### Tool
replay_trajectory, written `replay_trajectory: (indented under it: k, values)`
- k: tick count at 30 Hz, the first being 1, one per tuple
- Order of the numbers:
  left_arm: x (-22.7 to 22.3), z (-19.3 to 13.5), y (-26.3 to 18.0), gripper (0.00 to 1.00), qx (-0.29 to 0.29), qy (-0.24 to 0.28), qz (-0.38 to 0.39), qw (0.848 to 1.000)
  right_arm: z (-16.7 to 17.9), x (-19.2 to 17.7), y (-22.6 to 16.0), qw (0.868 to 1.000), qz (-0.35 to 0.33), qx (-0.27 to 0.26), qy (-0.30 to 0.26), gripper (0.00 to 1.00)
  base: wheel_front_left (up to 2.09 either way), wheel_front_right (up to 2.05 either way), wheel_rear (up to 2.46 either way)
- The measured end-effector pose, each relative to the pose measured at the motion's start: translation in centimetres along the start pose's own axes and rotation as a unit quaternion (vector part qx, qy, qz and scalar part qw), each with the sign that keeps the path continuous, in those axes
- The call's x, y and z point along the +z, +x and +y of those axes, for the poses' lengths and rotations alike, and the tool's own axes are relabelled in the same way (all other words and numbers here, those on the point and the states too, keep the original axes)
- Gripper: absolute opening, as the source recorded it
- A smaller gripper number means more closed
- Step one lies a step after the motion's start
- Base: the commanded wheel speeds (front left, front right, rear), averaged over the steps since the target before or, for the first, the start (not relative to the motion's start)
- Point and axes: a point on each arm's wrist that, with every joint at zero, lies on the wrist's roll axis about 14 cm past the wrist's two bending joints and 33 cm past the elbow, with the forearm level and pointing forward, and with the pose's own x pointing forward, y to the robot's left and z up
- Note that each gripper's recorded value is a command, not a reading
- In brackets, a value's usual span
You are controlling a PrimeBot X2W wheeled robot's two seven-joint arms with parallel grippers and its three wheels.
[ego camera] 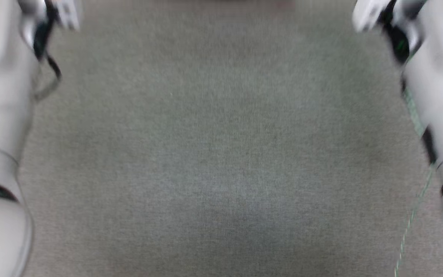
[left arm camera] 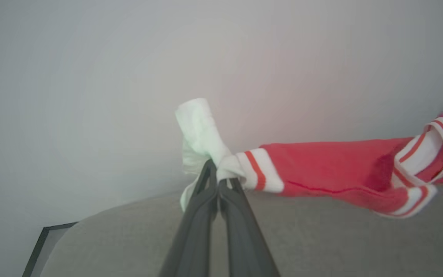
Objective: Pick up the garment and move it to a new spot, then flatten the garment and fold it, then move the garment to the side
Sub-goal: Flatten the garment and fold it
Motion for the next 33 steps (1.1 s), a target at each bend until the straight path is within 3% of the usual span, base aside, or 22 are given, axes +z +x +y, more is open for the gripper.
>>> replay_trajectory:
  k: [6, 17, 26, 33]
  values:
    - [-3.2, 0.3, -5.3, 0.00, 0.004, -0.022, 0.032, 0.999, 2.8, -2.7, -5.2, 0.997, 0.064, 0.042, 0.001, 0.00, 0.00, 0.00, 0.00]
    - [-10.3, -0.3, -14.8, 0.00, 0.006, -0.082, 0.056, 0.995, 0.8, -8.8, -19.6, 0.978, 0.164, 0.121, -0.043, 0.00, 0.00, 0.00, 0.00]
    - [-17.8, -2.6, -19.3, 0.00, -0.002, -0.118, 0.117, 0.986, 0.1, -13.1, -25.7, 0.961, 0.245, 0.130, 0.008, 0.00, 0.00, 0.00, 0.00]
    - [-22.5, -5.8, -23.1, 0.00, -0.011, -0.148, 0.176, 0.973, 0.0, -15.9, -29.2, 0.940, 0.311, 0.133, 0.045, 0.00, 0.00, 0.00, 0.00]
